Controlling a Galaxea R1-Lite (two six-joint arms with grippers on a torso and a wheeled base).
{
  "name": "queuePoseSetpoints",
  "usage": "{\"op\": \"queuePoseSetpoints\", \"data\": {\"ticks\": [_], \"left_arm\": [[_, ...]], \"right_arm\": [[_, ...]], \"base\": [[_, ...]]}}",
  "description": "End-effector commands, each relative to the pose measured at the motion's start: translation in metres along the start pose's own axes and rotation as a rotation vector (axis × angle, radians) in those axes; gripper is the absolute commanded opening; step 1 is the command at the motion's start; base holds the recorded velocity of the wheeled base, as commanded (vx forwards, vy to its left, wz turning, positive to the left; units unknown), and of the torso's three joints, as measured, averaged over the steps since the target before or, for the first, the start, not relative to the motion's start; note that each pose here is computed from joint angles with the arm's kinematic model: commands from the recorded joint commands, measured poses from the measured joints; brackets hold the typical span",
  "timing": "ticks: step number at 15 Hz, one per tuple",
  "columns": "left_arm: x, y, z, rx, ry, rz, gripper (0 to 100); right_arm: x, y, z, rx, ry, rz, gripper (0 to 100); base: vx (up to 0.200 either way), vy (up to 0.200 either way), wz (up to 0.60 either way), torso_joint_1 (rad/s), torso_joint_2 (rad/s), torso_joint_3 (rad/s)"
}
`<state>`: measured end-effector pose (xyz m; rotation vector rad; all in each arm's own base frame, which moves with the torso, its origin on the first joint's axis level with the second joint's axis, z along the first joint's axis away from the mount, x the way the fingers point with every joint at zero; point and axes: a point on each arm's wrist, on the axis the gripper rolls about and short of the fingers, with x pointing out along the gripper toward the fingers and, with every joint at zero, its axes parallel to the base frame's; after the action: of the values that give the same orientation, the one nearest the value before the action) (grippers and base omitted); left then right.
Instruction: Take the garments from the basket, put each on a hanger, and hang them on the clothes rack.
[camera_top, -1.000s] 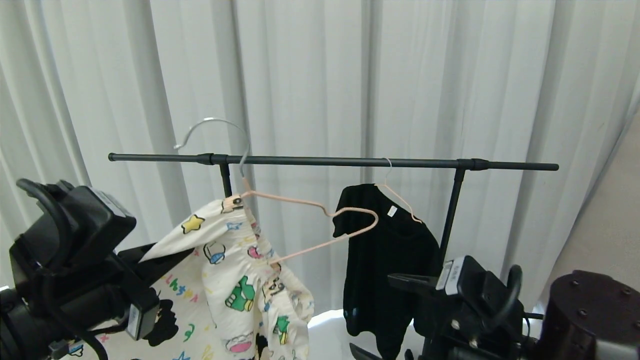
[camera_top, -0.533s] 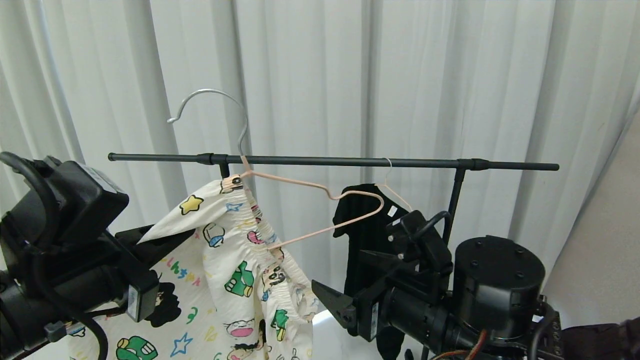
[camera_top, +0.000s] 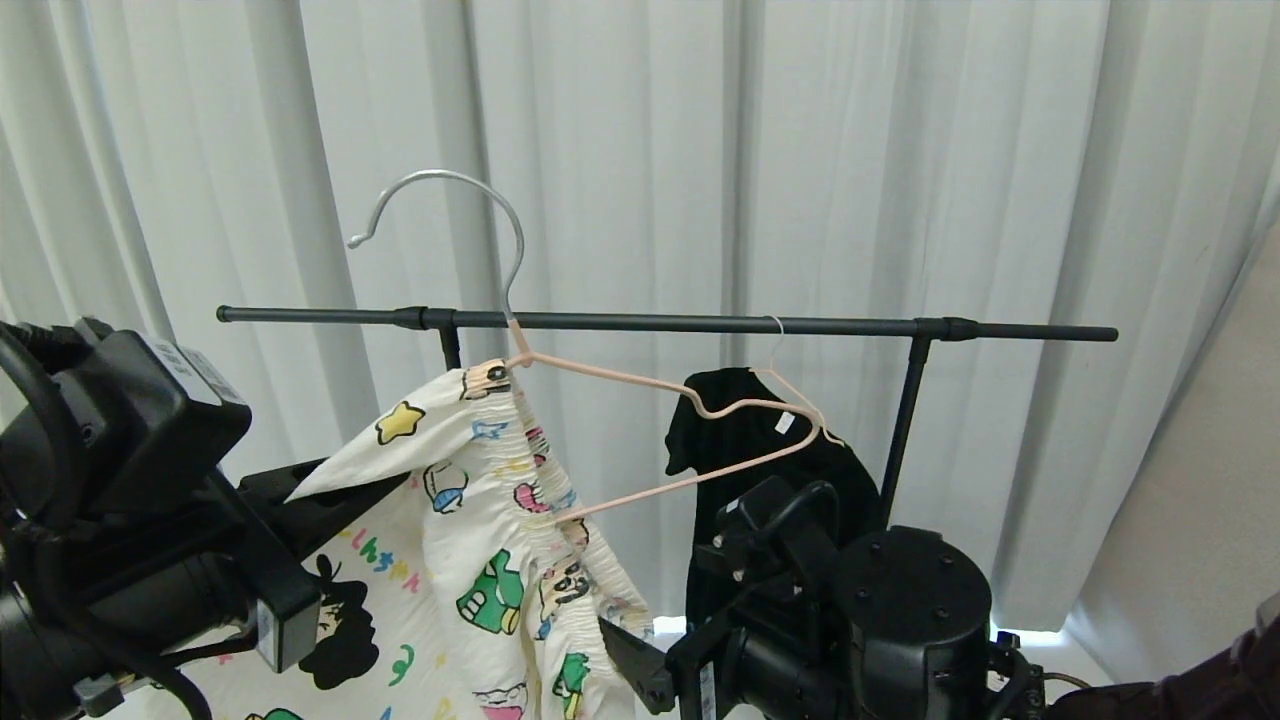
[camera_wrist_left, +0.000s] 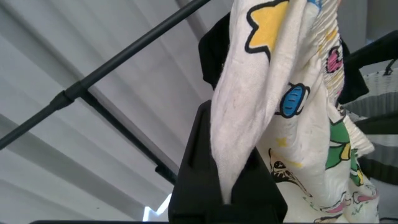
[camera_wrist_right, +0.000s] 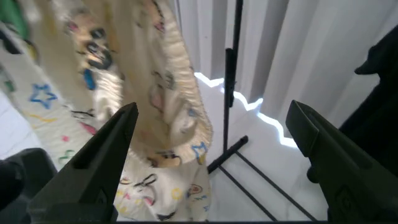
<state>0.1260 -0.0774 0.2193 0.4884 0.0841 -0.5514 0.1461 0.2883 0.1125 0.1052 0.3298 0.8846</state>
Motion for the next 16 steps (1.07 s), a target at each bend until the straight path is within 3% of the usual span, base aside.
{"op": "queuePoseSetpoints", "data": {"ticks": [1, 3, 5, 8, 12, 16], "left_arm": [[-0.001, 0.0, 0.001, -0.001, -0.005, 0.0, 0], [-0.001, 0.001, 0.003, -0.001, -0.012, 0.003, 0], [-0.004, 0.0, -0.006, -0.002, 0.011, 0.013, 0], [-0.012, -0.004, -0.018, -0.004, 0.035, 0.016, 0], [-0.024, -0.008, -0.03, -0.001, 0.043, 0.028, 0], [-0.032, -0.017, -0.05, 0.018, 0.085, 0.01, 0]], "right_arm": [[0.003, -0.003, -0.008, -0.005, 0.025, -0.021, 100], [-0.005, -0.013, -0.022, -0.017, 0.075, -0.078, 100], [-0.01, -0.034, -0.026, -0.048, 0.096, -0.18, 100], [-0.013, -0.076, -0.023, -0.176, 0.118, -0.337, 100], [-0.018, -0.116, -0.014, -0.221, 0.118, -0.471, 100], [-0.023, -0.124, -0.001, -0.244, 0.048, -0.489, 100]], "base": [[0.0, 0.0, 0.0, 0.0, 0.0, 0.0], [0.0, 0.0, 0.0, 0.0, 0.0, 0.0], [0.0, 0.0, 0.0, 0.0, 0.0, 0.0], [0.0, 0.0, 0.0, 0.0, 0.0, 0.0], [0.0, 0.0, 0.0, 0.0, 0.0, 0.0], [0.0, 0.0, 0.0, 0.0, 0.0, 0.0]]}}
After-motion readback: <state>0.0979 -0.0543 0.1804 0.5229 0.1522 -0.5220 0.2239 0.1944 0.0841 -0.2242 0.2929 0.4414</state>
